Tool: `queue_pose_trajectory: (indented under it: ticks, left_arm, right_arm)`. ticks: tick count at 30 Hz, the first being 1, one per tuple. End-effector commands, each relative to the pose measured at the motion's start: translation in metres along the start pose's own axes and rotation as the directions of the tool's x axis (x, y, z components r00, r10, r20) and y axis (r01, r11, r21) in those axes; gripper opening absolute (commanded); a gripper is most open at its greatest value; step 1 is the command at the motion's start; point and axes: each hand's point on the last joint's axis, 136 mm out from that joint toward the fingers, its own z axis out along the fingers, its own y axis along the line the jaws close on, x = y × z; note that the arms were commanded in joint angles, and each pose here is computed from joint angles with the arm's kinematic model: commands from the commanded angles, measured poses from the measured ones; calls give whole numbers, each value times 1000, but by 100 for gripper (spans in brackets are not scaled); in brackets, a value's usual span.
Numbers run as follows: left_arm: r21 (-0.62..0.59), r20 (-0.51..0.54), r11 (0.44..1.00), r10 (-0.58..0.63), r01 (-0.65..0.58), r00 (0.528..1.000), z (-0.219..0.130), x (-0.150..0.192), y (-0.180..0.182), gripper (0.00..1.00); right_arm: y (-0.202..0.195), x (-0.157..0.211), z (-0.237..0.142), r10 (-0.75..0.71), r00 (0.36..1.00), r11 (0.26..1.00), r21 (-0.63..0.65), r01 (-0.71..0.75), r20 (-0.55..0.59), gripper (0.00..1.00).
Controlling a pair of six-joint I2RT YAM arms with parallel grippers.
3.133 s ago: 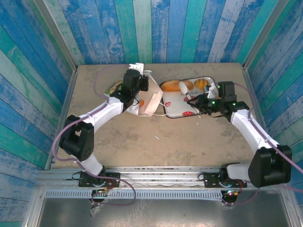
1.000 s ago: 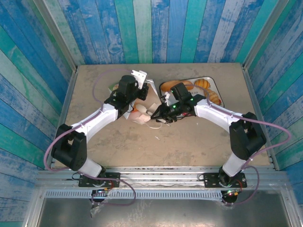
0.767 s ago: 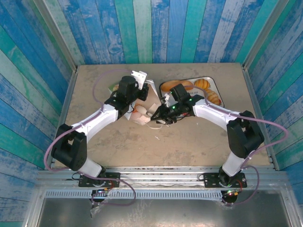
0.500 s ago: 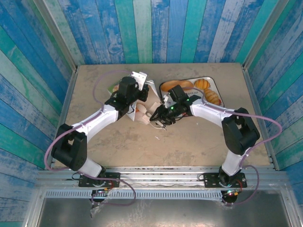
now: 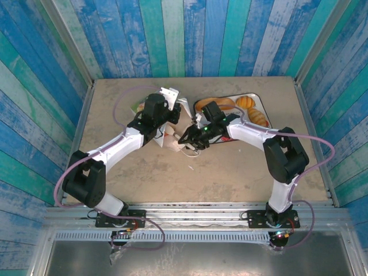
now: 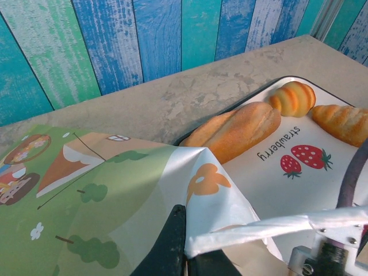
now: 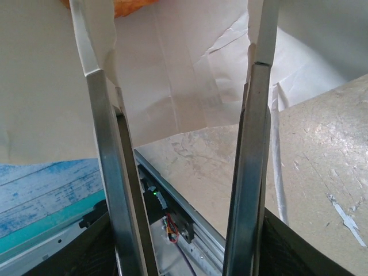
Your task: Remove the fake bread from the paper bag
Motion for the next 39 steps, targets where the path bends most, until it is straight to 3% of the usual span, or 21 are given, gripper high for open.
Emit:
queue_pose_trajectory:
  ticks: [1,14,25,39]
  left_arm:
    - [32,69,999,-13,11,998,-6,-18,-7,3]
    - [0,58,1000,-24,24,998,-4,-15,-1,2]
    - [-143,61,985,-90,98,994,-5,-17,24,2]
    - [-231,79,956,-165,179,983,-1,-20,40,2]
  right_arm:
    - [8,-8,3,-9,1000,1000,-26,9,-7,55]
    - [11,-10,-4,-49,998,999,2,49,26,29]
    - [22,-4,-41,-184,973,980,97,172,136,26]
    - [30,19,-92,-332,922,925,260,277,201,19]
